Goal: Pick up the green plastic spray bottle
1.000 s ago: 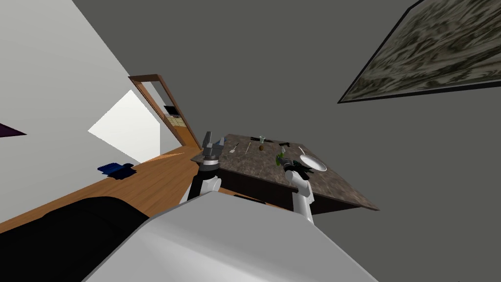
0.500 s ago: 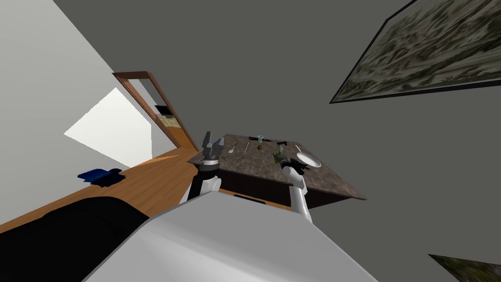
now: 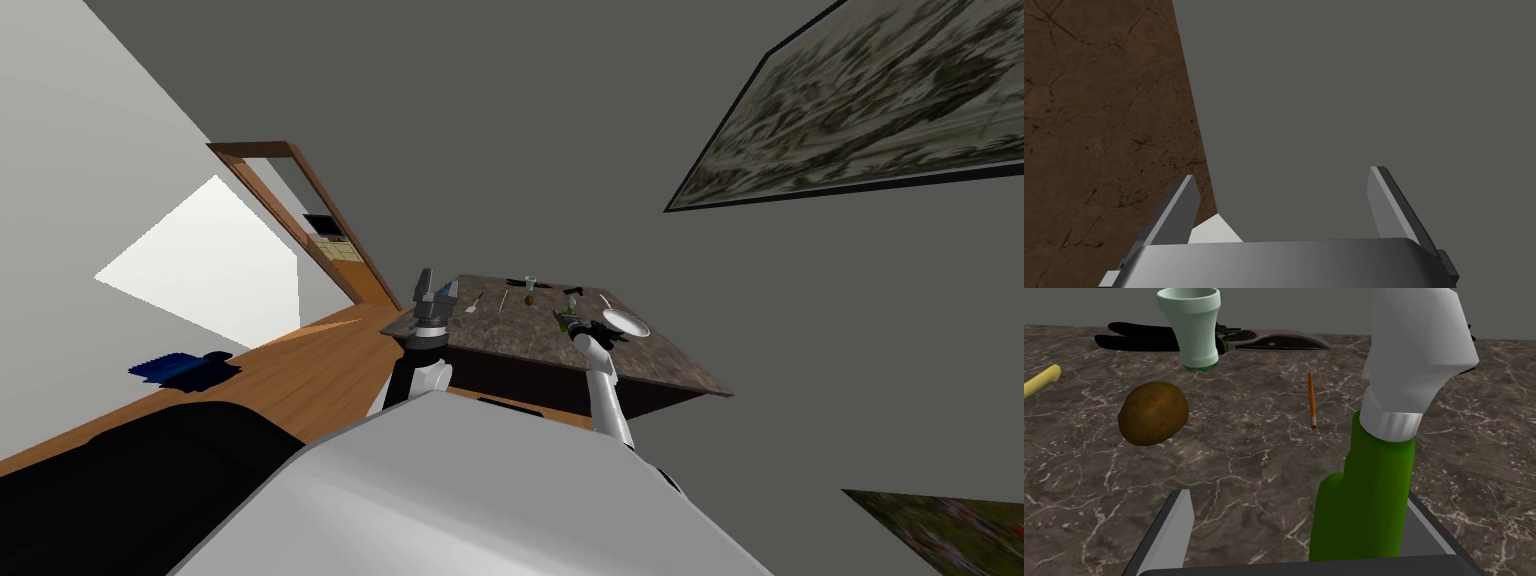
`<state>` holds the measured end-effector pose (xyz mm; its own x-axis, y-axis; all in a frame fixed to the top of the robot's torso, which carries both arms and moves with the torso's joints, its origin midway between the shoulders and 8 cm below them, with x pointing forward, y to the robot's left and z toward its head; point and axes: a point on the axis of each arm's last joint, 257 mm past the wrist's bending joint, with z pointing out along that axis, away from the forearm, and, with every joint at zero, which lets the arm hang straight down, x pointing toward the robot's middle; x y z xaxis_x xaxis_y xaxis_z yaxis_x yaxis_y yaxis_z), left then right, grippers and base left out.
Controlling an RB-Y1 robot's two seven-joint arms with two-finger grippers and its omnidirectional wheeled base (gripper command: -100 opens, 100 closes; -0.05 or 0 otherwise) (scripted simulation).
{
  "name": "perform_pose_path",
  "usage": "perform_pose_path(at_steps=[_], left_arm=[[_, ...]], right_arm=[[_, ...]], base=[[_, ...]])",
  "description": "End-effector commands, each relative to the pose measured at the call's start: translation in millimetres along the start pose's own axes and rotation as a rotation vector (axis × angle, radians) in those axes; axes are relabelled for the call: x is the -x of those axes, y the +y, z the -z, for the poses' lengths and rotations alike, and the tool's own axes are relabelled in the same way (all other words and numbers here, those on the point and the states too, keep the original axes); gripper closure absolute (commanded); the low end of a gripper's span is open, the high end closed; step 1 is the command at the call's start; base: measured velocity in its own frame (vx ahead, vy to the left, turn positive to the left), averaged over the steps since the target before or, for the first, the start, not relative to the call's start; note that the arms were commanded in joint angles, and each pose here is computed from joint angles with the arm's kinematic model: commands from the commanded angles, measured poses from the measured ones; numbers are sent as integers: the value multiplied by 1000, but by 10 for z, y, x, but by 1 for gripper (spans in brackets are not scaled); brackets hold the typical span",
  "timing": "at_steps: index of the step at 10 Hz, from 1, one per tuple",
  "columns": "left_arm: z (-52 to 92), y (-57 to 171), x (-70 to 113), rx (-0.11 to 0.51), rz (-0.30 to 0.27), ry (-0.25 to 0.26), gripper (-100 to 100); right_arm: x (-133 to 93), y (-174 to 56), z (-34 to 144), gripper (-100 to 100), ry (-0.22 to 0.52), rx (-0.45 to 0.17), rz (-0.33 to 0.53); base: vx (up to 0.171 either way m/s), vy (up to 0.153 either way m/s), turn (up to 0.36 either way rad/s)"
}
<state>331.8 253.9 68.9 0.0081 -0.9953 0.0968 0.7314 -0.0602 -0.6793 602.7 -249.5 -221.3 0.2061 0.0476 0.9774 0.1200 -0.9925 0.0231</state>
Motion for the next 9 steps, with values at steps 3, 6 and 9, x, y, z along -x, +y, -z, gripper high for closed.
perform_pose_path(at_steps=[3,6,9], left_arm=[[0,0,0,0,0,0,0],[0,0,0,0,0,0,0],[0,0,0,0,0,0,0]], right_arm=[[-100,-161,-215,-100,18,-47,12],[-165,-225,-370,-100,29,-67,29],[36,-331,-463,-100,-12,-97,8]], base=[[-18,13,-109],[-12,19,-71],[-18,18,-25]])
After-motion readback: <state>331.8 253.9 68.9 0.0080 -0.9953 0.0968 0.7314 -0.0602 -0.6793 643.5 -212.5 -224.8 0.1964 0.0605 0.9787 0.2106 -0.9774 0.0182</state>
